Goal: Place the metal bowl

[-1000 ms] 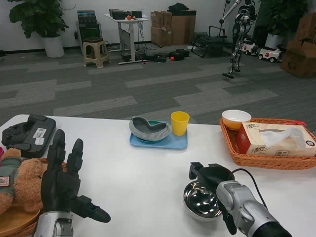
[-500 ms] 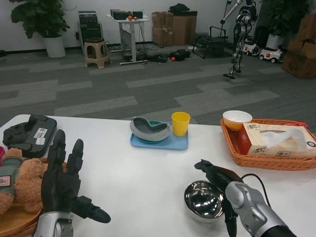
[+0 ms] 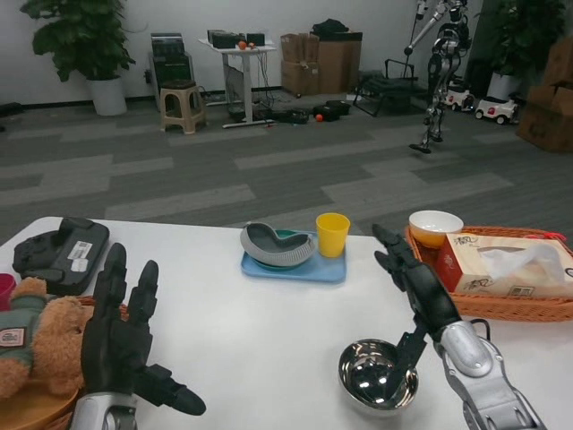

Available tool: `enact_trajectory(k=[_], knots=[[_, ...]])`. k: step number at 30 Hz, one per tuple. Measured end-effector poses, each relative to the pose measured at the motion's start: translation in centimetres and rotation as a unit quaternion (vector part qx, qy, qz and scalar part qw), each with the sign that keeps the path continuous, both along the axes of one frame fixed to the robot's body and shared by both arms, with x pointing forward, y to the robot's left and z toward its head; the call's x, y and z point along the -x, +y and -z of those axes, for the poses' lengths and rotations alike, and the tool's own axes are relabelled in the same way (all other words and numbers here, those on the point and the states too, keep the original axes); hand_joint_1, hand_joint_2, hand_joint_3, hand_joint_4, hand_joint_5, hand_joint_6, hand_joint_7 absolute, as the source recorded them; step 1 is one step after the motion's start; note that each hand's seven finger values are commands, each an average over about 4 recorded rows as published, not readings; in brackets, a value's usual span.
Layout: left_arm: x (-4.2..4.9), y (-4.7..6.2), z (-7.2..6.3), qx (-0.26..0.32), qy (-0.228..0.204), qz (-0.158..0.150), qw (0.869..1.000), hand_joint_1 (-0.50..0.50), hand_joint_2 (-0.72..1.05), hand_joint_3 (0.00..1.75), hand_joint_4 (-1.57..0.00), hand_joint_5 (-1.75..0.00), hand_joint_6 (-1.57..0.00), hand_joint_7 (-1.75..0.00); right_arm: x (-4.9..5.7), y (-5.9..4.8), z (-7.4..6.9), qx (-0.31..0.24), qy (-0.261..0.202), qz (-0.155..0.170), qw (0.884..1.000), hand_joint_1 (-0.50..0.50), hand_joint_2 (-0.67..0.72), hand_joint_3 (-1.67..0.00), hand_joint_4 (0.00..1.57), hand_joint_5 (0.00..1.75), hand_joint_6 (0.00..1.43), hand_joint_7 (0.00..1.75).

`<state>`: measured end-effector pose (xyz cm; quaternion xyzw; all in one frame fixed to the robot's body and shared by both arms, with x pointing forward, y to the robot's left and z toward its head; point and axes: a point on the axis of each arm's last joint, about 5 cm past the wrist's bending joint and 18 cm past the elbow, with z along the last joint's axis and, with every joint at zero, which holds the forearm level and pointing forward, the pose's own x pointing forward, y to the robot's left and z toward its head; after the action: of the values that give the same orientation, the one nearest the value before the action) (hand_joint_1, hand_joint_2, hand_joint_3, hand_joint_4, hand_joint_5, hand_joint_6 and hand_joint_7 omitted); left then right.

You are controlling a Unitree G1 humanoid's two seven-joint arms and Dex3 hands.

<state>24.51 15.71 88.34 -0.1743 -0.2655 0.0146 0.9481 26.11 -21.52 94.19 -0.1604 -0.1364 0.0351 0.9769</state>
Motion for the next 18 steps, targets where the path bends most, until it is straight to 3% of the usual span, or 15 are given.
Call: enact_trajectory(k=[5, 9, 18], knots=[[-0.06, 0.3, -0.1, 0.004, -0.003, -0.009, 1.000, -0.50, -0.64, 0.00, 0.00, -0.10, 0.00, 0.00, 0.5, 0.5, -0.6, -0.113, -0.101, 0.002, 0.988, -0.46, 0.72, 0.00, 0.00, 0.10, 0.00, 0.14], [-0.11, 0.6, -0.4, 0.010, -0.012, -0.017, 1.000, -0.50, -0.64, 0.00, 0.00, -0.10, 0.00, 0.00, 0.7, 1.2, -0.5, -0.143, -0.151, 0.007, 0.978, -0.46, 0.66, 0.00, 0.00, 0.00, 0.00, 0.14], [-0.22, 1.0, -1.4, 0.021, -0.041, -0.026, 0.999, -0.50, -0.57, 0.00, 0.00, -0.10, 0.00, 0.00, 1.1, 1.6, -0.3, -0.177, -0.224, 0.036, 0.958, -0.42, 0.66, 0.00, 0.00, 0.07, 0.00, 0.21]])
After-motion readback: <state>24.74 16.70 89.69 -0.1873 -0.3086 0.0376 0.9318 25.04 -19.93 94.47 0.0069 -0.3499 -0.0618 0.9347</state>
